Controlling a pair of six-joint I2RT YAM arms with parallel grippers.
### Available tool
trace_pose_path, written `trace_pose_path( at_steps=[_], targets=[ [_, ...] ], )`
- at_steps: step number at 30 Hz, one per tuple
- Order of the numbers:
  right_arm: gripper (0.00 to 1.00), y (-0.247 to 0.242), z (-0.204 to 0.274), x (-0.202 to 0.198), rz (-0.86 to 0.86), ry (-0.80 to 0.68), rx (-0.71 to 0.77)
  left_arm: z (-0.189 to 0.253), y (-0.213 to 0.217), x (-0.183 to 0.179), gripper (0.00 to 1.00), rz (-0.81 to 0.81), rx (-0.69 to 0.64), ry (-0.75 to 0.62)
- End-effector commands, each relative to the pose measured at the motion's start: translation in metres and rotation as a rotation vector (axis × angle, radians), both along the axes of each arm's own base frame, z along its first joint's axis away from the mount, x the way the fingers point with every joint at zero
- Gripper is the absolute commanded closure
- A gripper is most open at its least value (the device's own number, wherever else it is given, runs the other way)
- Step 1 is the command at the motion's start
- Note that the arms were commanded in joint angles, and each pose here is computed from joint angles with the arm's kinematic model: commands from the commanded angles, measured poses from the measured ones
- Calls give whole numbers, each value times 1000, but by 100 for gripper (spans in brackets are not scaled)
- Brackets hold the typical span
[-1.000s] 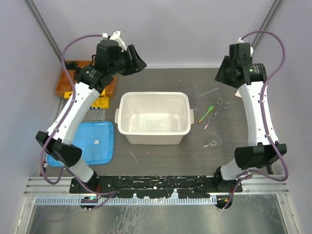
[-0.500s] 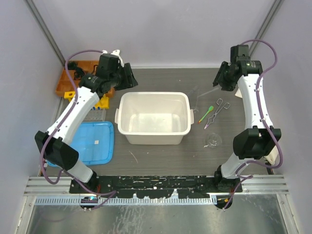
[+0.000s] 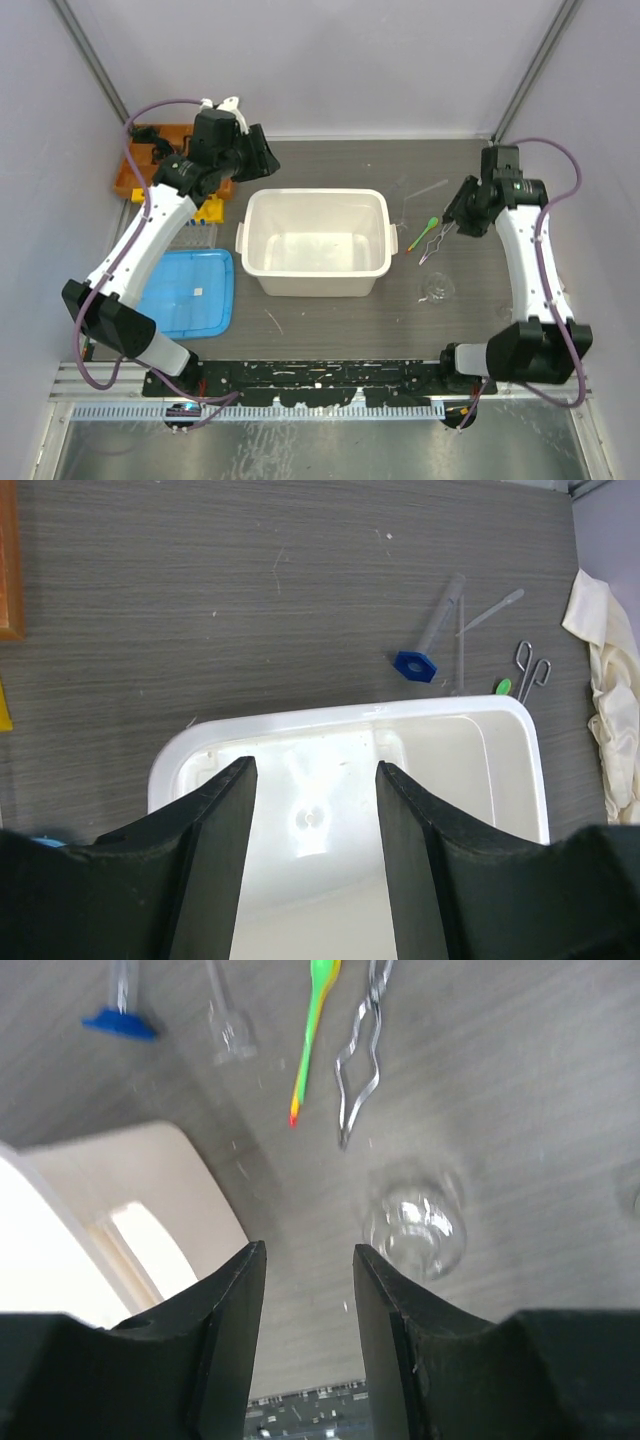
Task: Organize the chemistry lab equipment
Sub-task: Pick up the chemistry item at the center of the board.
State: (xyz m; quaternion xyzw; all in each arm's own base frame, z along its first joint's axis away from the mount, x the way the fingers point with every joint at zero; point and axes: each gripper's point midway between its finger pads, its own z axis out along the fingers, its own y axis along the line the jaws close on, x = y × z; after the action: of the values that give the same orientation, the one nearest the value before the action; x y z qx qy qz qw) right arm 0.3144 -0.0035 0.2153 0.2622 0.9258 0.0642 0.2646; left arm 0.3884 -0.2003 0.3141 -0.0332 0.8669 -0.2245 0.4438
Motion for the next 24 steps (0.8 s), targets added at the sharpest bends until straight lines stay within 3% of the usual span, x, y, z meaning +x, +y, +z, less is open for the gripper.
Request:
trace_pose_path(
  at_steps=[1,9,16,24],
  targets=[
    [54,5,-11,-47,-83,14,21,9,-12,5,48,-47,-38,-23],
    [59,0,-37,-72,-92,51,-24,-15,-18,-7,50,-94,-39,57],
    [44,-7,-54,-66,-62,118,-69,-32,-4,-25,51,-80,4,78],
    [46,0,-81,-76,-1,198,-55,-30,8,-29,50,-58,47,49]
  ],
)
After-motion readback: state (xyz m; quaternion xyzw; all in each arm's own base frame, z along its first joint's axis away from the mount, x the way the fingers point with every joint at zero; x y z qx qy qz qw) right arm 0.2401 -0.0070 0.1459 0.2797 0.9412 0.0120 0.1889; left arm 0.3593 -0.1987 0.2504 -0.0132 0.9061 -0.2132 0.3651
